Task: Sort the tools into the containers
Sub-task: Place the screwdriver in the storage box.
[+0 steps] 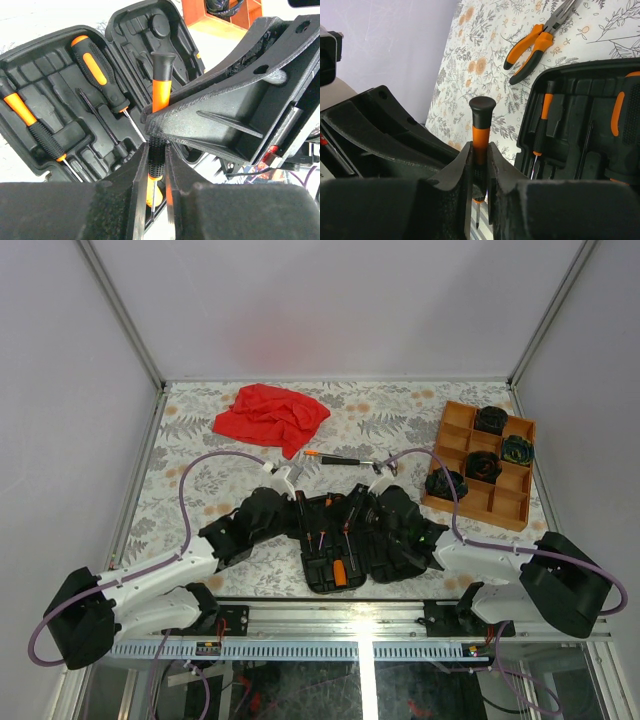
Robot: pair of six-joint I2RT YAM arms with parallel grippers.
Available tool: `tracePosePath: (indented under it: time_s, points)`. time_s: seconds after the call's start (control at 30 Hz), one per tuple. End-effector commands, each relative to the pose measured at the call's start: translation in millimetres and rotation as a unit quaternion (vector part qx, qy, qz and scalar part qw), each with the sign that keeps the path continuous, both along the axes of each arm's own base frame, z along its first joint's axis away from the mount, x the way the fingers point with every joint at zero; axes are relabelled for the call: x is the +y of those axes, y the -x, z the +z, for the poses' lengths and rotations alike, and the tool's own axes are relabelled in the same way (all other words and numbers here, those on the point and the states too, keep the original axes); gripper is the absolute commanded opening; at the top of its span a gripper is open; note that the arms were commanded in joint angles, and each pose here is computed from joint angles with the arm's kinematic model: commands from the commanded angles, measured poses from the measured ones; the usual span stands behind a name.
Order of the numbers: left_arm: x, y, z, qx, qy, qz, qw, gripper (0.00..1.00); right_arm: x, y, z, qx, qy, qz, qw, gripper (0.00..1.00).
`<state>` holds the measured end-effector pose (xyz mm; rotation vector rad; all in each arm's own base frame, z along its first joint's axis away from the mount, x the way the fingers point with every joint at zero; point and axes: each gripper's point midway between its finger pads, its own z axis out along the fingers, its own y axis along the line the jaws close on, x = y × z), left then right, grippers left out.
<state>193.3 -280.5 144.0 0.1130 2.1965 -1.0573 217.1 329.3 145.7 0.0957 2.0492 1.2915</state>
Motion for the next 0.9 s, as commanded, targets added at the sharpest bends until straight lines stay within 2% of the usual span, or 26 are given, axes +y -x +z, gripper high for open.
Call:
tracePosePath:
  time_s: [0.0,0.1,0.23,0.3,0.43,0.57,0.7,0.87]
  points:
    - [-2,-7,13,-0.024,0.026,0.018,0.999,0.13,-1,-15,18,-0.044,0.015,-0.015,0.999,0.02]
    - [3,-8,12,-0.023,0.022,0.028,0.999,0.28,-7,-18,16,-0.055,0.044,-0.023,0.997,0.0]
    - [24,-15,6,-0.02,0.004,0.089,0.996,0.4,-20,-26,7,-0.066,0.117,-0.036,0.99,0.0]
    - [38,-18,0,-0.016,-0.004,0.124,0.992,0.43,-25,-30,2,-0.07,0.163,-0.035,0.984,0.0]
    - [51,-19,-18,0.005,-0.033,0.155,0.987,0.42,-22,-33,-11,-0.066,0.24,0.003,0.968,0.0]
    - [63,-19,-44,0.041,-0.058,0.189,0.979,0.38,-8,-30,-22,-0.047,0.268,0.049,0.961,0.0]
    - [72,-27,-56,0.048,-0.036,0.202,0.978,0.38,1,-32,-34,-0.032,0.275,0.065,0.959,0.0]
    - [70,-29,-64,0.059,-0.008,0.175,0.983,0.37,13,-35,-48,-0.015,0.287,0.084,0.954,0.0]
